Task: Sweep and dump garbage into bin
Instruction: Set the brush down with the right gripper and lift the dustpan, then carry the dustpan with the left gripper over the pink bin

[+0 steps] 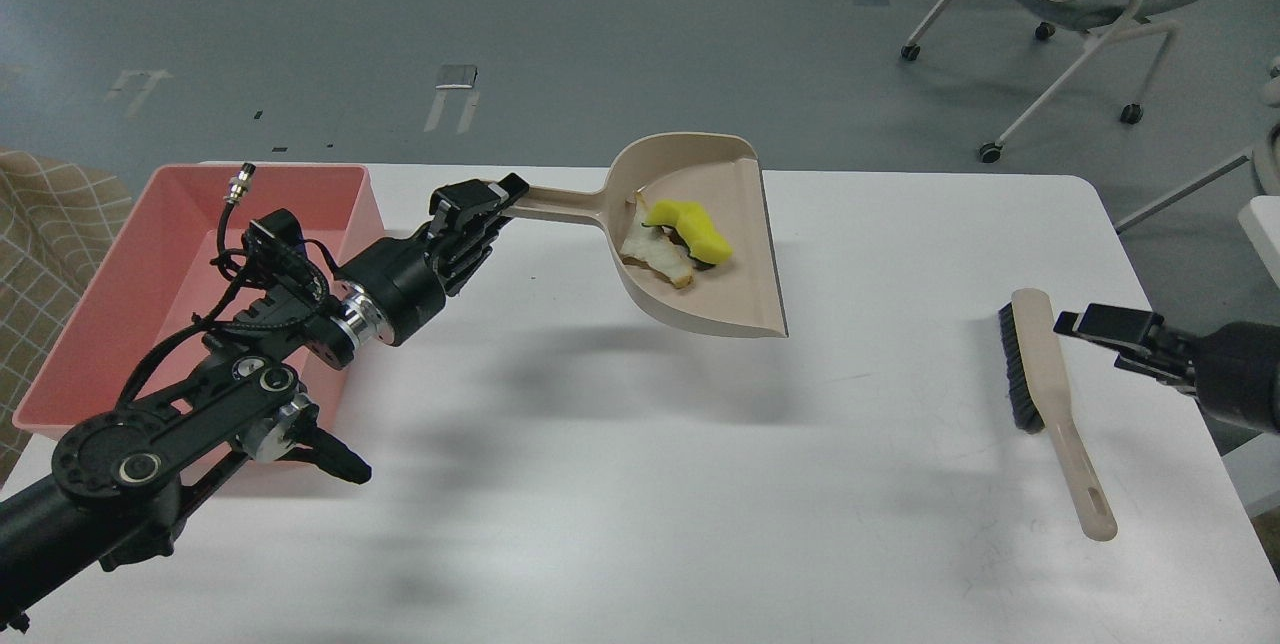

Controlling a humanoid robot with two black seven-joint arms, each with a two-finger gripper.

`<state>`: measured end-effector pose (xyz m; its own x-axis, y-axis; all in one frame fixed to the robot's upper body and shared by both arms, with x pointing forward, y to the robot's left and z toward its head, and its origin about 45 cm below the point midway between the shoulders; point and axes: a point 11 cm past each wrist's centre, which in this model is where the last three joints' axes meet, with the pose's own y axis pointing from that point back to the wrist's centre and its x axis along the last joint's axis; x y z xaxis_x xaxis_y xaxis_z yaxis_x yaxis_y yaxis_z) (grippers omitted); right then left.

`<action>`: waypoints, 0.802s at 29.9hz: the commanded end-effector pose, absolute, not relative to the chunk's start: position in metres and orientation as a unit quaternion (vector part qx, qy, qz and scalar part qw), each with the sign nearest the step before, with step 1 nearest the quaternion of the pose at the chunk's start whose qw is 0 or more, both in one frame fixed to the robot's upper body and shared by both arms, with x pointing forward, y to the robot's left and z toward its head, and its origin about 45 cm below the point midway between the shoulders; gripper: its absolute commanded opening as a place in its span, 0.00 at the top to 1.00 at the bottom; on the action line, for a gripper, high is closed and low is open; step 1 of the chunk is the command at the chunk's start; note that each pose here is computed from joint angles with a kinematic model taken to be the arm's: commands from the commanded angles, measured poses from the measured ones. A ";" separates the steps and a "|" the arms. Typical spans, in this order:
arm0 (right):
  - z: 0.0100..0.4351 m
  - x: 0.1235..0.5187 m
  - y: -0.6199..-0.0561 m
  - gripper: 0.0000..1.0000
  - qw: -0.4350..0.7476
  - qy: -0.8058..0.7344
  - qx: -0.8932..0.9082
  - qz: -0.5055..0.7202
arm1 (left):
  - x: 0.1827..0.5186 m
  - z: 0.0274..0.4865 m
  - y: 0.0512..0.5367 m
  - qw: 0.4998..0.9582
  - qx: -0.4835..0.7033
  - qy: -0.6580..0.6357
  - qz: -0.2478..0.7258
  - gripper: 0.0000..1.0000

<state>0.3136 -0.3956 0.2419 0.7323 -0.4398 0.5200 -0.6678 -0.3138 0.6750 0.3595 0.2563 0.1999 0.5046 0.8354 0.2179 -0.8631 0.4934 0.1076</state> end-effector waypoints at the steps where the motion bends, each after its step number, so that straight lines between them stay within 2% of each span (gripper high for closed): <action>1: 0.264 0.329 -0.384 0.02 0.411 -0.380 0.819 0.128 | 0.364 0.208 0.267 0.855 0.092 -0.063 0.506 0.86; 7: 0.292 0.358 -0.360 0.00 0.259 -0.453 0.845 0.120 | 0.368 0.219 0.281 0.848 0.088 -0.072 0.518 0.86; 9: 0.277 0.369 -0.337 0.01 0.145 -0.483 0.862 0.055 | 0.370 0.227 0.284 0.846 0.083 -0.077 0.521 0.86; 12: 0.266 0.376 -0.321 0.01 0.057 -0.505 0.861 0.003 | 0.366 0.231 0.293 0.844 0.091 -0.085 0.522 0.86; 24: 0.258 0.377 -0.306 0.01 -0.070 -0.531 0.844 -0.037 | 0.362 0.264 0.337 0.823 0.083 -0.090 0.554 0.86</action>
<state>0.3764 -0.3035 0.2588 0.4485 -0.8872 -0.1078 -0.8937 -0.4462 -0.0460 0.3622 0.3296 0.2602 0.3799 0.8967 0.2272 -0.9234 0.3820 0.0364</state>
